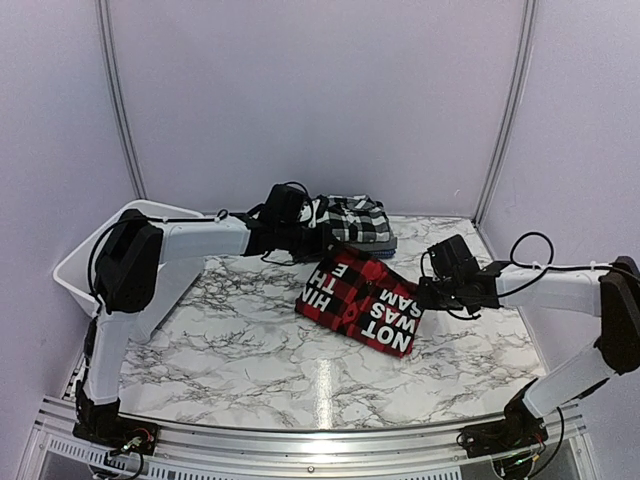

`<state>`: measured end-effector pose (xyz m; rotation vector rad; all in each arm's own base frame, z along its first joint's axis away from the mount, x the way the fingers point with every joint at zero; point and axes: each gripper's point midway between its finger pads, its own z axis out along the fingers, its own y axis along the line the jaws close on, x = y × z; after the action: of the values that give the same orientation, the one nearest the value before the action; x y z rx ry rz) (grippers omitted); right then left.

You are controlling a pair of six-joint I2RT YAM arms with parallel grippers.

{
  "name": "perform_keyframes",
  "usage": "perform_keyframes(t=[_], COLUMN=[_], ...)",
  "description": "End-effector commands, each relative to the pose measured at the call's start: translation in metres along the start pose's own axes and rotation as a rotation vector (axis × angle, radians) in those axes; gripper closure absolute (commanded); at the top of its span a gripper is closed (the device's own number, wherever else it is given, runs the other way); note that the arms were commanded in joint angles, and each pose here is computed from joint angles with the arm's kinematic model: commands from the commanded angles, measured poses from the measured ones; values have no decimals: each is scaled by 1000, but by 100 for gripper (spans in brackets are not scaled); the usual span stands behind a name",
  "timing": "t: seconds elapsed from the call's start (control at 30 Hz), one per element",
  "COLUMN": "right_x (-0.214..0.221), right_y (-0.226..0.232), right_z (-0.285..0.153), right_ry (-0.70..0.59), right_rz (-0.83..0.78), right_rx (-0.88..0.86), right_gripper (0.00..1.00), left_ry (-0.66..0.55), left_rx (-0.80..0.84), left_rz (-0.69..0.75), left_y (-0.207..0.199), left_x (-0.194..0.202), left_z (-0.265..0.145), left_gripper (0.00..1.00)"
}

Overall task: Fold and stack the long sleeve shirts
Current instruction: Fold the 2/3-rectangle-folded shirt at the center of the board.

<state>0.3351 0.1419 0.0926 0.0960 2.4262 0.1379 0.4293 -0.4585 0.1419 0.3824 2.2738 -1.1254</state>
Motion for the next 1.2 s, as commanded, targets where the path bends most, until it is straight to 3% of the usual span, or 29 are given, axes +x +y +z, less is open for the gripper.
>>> perform_keyframes(t=[0.0, 0.13, 0.37, 0.5, 0.57, 0.63, 0.7, 0.77, 0.83, 0.9, 1.03, 1.17], right_x=[18, 26, -6, -10, -17, -28, -41, -50, -56, -56, -52, -53], right_y=[-20, -29, -23, -24, -24, -24, -22, -16, 0, 19, 54, 73], right_z=[10, 27, 36, 42, 39, 30, 20, 9, -3, -10, -2, 26], right_ry=[19, 33, 0, 20, 16, 0, -14, -23, -44, -59, -46, -8], right_rz=[46, 66, 34, 28, 18, 7, 0, -5, -11, -21, -34, -49], right_rx=[66, 61, 63, 86, 98, 111, 112, 94, 45, -3, -117, -160], right_gripper=[100, 100, 100, 98, 83, 62, 50, 45, 45, 45, 59, 68], left_ry=[-24, -21, -33, -36, -52, -78, -99, -105, -96, -62, 19, 86], left_rx=[43, 1, -50, -100, -119, -155, -180, -191, -186, -168, -139, -118], left_rz=[50, 34, 21, 14, 9, 17, 35, 44, 53, 49, 25, 24], left_y=[-9, 7, 26, 40, 42, 42, 41, 39, 35, 33, 35, 36], left_x=[-8, -5, -10, -14, -23, -36, -45, -50, -47, -35, -1, 30], left_z=[23, 39, 45, 43, 34, 18, 3, -11, -22, -27, -31, -31], left_gripper=[100, 100, 100, 94, 79, 66, 51, 41, 41, 49, 68, 78])
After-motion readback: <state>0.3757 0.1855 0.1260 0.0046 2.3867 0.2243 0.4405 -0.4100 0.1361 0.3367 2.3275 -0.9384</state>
